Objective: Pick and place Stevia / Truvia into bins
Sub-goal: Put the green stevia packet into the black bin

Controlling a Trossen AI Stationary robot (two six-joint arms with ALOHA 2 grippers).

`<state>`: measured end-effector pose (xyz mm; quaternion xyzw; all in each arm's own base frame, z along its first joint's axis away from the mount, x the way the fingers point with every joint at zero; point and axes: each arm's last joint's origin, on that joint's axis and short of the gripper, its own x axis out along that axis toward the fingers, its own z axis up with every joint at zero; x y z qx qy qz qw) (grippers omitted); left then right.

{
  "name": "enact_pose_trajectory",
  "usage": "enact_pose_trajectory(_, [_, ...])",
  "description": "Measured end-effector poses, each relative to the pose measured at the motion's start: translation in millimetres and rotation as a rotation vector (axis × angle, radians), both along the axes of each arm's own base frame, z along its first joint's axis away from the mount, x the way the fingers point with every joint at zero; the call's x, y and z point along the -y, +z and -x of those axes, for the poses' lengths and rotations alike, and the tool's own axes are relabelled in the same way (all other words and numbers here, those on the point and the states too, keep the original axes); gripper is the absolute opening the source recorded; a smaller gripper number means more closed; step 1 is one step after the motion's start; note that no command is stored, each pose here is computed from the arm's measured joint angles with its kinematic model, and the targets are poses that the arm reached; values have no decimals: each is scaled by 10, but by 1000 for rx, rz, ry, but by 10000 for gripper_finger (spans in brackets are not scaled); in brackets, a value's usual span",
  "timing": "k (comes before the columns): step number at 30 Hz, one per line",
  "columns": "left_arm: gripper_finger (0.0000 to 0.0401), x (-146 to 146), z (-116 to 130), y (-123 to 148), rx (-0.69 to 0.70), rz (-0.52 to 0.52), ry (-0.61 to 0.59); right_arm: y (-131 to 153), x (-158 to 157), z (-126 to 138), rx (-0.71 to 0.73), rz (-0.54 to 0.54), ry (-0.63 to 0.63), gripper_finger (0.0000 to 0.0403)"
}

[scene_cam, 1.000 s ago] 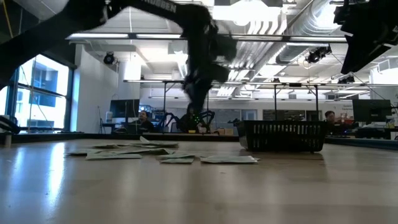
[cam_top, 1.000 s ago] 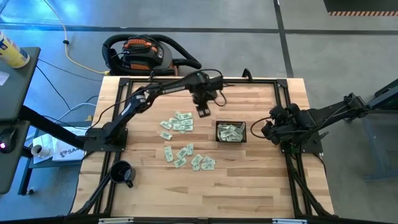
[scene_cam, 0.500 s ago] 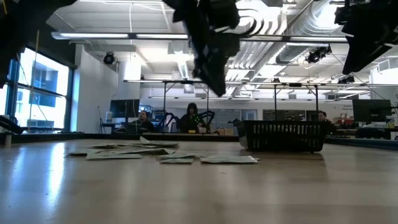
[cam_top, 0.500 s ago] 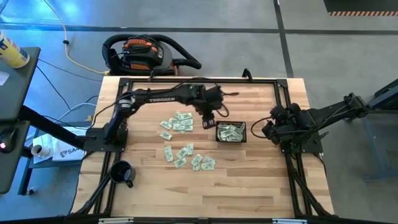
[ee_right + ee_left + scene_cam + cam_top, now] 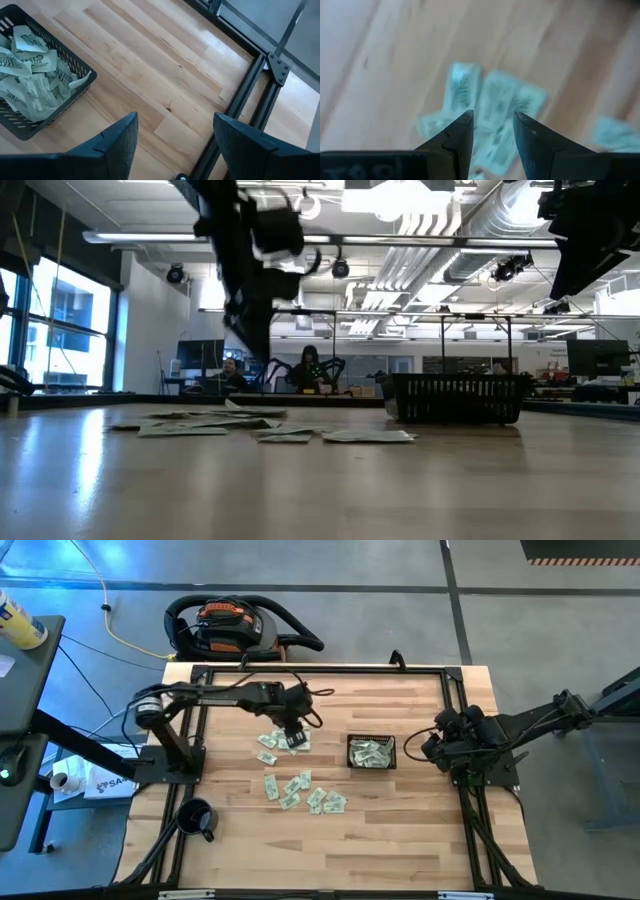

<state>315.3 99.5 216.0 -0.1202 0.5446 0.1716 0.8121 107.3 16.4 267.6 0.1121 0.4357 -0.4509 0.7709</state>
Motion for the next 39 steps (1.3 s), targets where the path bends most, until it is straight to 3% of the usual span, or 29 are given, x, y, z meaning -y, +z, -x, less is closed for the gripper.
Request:
enact_pose_trajectory(6, [180, -70, -74, -234, -26, 27, -15, -7, 11, -16, 10, -45, -29, 249])
enact_pose_trajectory(17, [262, -145, -192, -489, -67, -53, -34, -7, -7, -65, 76, -84, -53, 249])
enact_pose_trajectory(28, [235, -342, -165, -527, -51, -60, 10, -6, -18, -96, 108, -99, -56, 249])
enact_pose_trajectory(33, [233, -467, -156, -559, -3, 12, 16, -7, -20, -97, 120, -115, -75, 249])
enact_pose_trajectory(39, [232, -470, -141, -690, -45, 95, -47, -12, -24, -101, 128, -136, -95, 249])
